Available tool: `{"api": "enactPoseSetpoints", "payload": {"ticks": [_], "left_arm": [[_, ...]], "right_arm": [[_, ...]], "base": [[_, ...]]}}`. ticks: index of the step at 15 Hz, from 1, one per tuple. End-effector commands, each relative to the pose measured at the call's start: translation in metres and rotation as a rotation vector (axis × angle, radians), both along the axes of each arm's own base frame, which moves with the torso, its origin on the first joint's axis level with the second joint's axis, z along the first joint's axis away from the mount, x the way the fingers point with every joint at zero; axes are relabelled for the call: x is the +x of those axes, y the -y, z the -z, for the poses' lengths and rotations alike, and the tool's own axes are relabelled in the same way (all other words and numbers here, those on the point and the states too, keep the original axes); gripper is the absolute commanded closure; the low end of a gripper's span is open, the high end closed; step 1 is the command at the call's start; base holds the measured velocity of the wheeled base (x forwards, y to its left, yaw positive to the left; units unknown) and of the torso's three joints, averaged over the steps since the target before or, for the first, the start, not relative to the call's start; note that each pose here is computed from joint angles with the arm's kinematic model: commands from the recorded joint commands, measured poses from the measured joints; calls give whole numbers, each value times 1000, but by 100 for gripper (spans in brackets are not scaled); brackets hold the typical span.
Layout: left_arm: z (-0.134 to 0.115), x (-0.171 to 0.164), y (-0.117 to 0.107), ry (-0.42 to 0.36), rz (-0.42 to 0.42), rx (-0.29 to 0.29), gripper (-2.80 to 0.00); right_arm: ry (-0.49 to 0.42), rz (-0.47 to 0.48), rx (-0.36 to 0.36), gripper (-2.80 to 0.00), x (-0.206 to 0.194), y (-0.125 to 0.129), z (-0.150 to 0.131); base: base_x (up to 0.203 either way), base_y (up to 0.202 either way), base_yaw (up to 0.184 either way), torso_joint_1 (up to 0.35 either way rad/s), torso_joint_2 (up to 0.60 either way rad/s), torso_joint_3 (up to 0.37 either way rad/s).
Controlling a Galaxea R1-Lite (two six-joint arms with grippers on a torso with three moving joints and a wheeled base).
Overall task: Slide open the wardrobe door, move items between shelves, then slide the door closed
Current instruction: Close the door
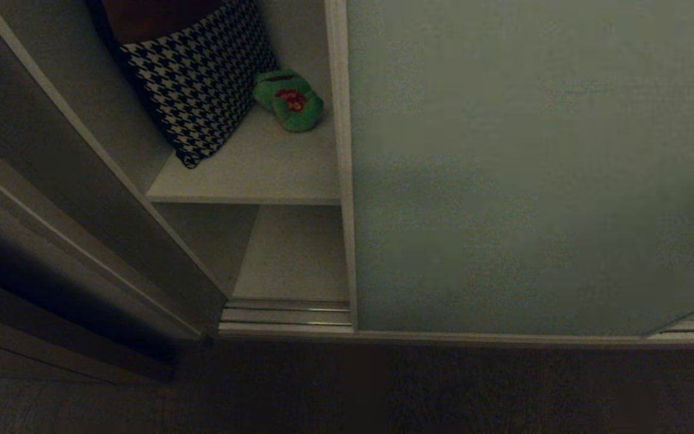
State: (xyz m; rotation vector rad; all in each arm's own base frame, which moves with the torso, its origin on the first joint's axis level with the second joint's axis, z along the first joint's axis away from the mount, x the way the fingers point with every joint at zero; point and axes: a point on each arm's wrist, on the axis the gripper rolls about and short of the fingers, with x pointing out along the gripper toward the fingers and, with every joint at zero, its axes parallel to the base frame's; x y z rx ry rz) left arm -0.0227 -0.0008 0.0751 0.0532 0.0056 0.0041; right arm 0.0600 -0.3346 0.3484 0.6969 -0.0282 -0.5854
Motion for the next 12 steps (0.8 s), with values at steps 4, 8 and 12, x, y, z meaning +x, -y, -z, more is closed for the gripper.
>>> {"api": "enactPoseSetpoints", "payload": {"ticks": [4, 8, 12], "left_arm": [[0, 0, 0, -1, 0, 0, 0], [0, 0, 0, -1, 0, 0, 0], [0, 0, 0, -1, 0, 0, 0]], "right_arm": [[2, -186, 150, 0, 44, 18, 30], [-8, -241, 184, 0, 68, 25, 45], [-4, -240, 159, 0, 73, 38, 55]], "base": [[0, 0, 0, 0, 0, 0], [0, 0, 0, 0, 0, 0], [0, 0, 0, 0, 0, 0]]}}
